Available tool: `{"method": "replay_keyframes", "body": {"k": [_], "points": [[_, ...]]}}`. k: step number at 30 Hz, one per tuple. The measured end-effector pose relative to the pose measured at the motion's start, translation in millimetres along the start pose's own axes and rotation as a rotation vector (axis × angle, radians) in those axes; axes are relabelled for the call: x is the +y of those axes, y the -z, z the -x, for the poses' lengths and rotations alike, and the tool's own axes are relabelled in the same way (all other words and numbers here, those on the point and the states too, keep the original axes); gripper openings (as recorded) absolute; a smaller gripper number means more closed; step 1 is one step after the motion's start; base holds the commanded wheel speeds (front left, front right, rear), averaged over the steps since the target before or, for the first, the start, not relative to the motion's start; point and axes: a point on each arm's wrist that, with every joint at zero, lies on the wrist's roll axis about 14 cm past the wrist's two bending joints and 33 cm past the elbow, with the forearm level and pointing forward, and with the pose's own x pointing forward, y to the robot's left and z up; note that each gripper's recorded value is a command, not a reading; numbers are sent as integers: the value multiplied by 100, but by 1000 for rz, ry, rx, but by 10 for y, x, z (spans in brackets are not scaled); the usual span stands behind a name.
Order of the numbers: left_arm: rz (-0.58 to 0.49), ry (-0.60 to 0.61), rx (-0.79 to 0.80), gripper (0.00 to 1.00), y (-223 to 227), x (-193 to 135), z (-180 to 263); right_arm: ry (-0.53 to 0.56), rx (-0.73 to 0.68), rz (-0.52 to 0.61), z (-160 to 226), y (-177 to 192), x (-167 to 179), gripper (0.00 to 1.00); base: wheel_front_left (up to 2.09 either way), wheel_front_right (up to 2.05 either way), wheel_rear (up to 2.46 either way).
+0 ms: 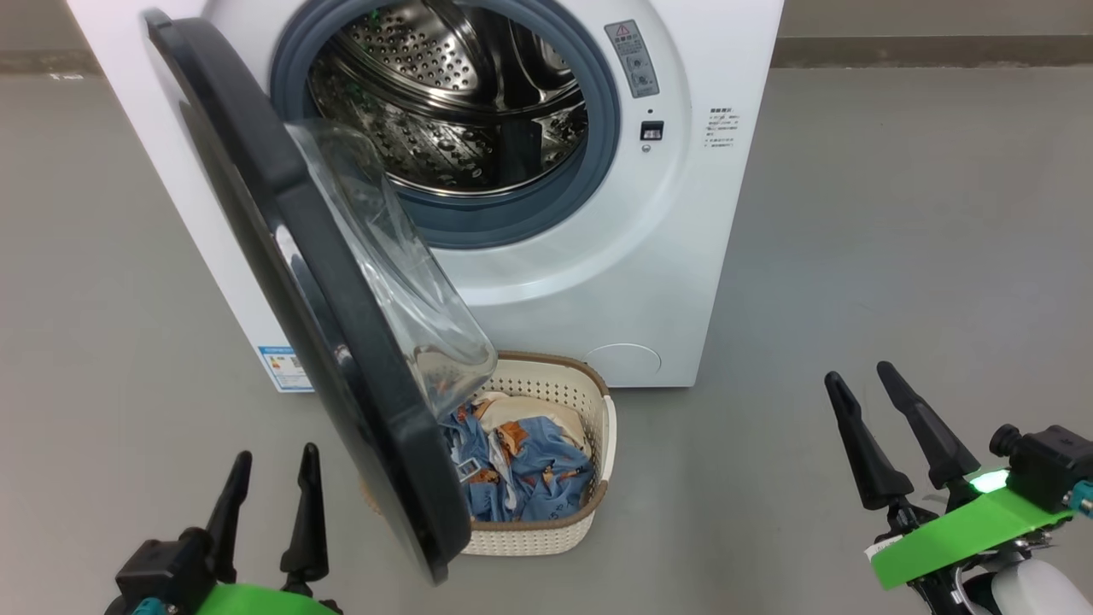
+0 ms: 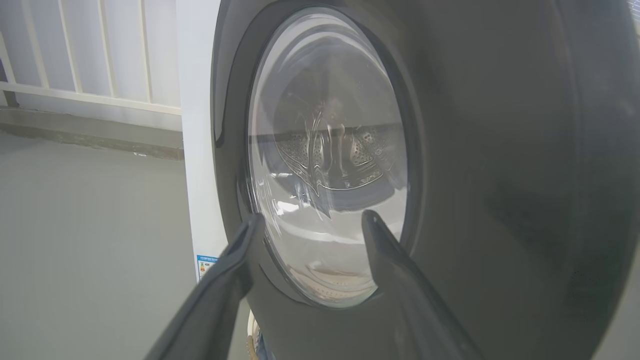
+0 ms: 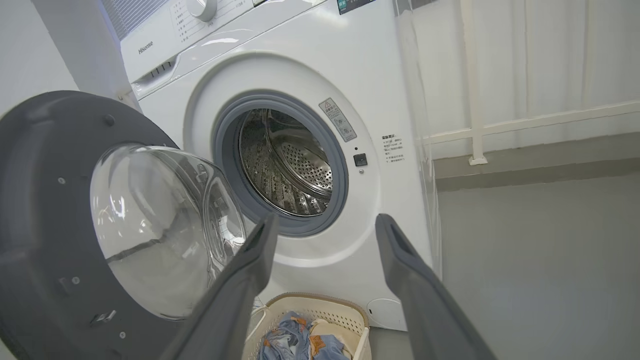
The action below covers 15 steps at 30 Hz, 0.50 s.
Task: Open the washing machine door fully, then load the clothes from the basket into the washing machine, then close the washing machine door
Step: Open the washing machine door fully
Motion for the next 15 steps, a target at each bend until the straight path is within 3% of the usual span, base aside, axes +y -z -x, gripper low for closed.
{"method": "replay_keyframes", "body": {"k": [2, 15], "points": [[0, -1, 5, 100, 19, -2, 3, 6, 2, 60, 37, 4, -28, 100, 0, 0, 0], [-2, -10, -2, 100, -7, 12, 1, 30, 3, 92, 81, 49, -49, 100, 0, 0, 0]]}}
